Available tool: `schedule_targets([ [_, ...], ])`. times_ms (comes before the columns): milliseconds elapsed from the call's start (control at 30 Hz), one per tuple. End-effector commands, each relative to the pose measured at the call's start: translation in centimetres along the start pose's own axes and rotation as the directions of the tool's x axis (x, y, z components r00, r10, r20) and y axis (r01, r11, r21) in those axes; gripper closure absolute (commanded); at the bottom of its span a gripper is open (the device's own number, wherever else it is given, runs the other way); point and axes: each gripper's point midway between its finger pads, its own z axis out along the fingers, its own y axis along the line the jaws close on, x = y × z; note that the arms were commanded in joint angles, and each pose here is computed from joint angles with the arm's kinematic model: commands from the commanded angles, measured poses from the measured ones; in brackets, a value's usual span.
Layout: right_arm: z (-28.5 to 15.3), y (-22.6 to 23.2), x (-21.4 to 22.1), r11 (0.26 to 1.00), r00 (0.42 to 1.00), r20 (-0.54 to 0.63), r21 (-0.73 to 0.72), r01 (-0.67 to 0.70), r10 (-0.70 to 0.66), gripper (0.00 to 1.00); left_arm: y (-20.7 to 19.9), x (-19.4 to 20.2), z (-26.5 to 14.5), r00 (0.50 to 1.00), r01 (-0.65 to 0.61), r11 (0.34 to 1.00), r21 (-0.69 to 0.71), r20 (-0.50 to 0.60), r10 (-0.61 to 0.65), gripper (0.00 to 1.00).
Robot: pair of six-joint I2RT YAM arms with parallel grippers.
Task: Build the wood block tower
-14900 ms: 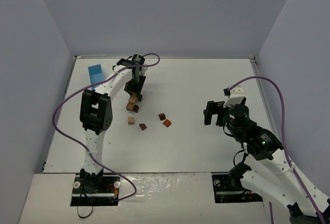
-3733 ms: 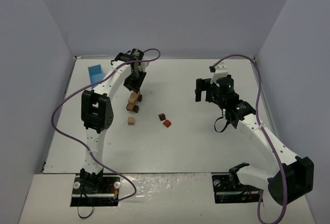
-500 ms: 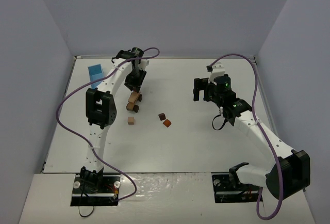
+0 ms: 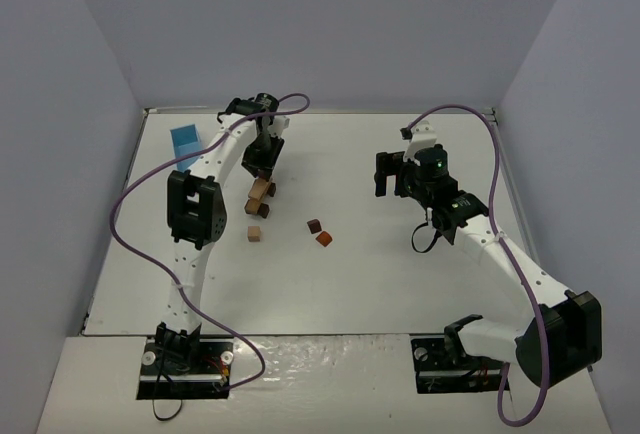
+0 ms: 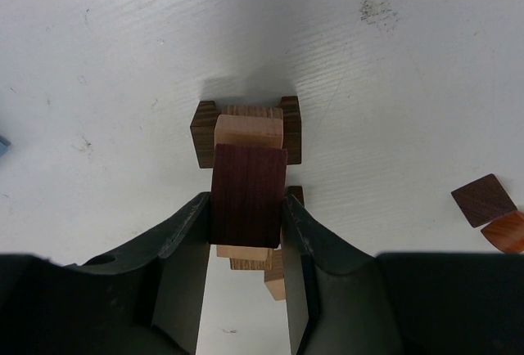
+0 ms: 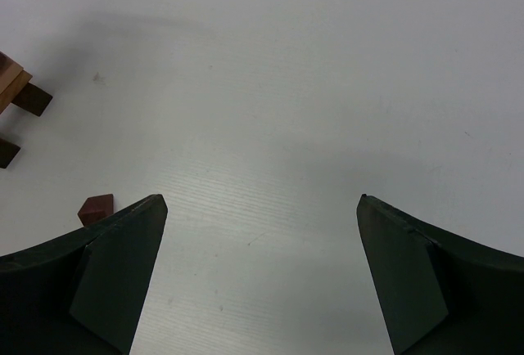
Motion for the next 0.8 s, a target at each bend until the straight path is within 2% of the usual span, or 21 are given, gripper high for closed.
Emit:
schedule_targets([
  [0, -0.61, 0.12, -3.03, 1.000, 0.993, 0.110, -0.012, -0.029, 0.030, 0.00, 0.35, -0.85, -1.82, 0.999, 0.016, 1.000, -0.010, 0.043, -0.015, 0.80],
  [433, -0.58, 0.21, -3.02, 1.000, 0.994, 0.110, -0.016, -0.027, 0.029, 0.00, 0.39, -1.06, -2.00, 0.999, 0.014, 1.000, -0.012, 0.051, -0.014, 0.79],
  [767, -0.50, 0.24, -2.76, 0.999, 0.994, 0.103, -0.018, -0.028, 0.030, 0.00, 0.50, -1.01, -2.28, 0.998, 0.013, 1.000, -0.018, 0.055, -0.012, 0.67],
])
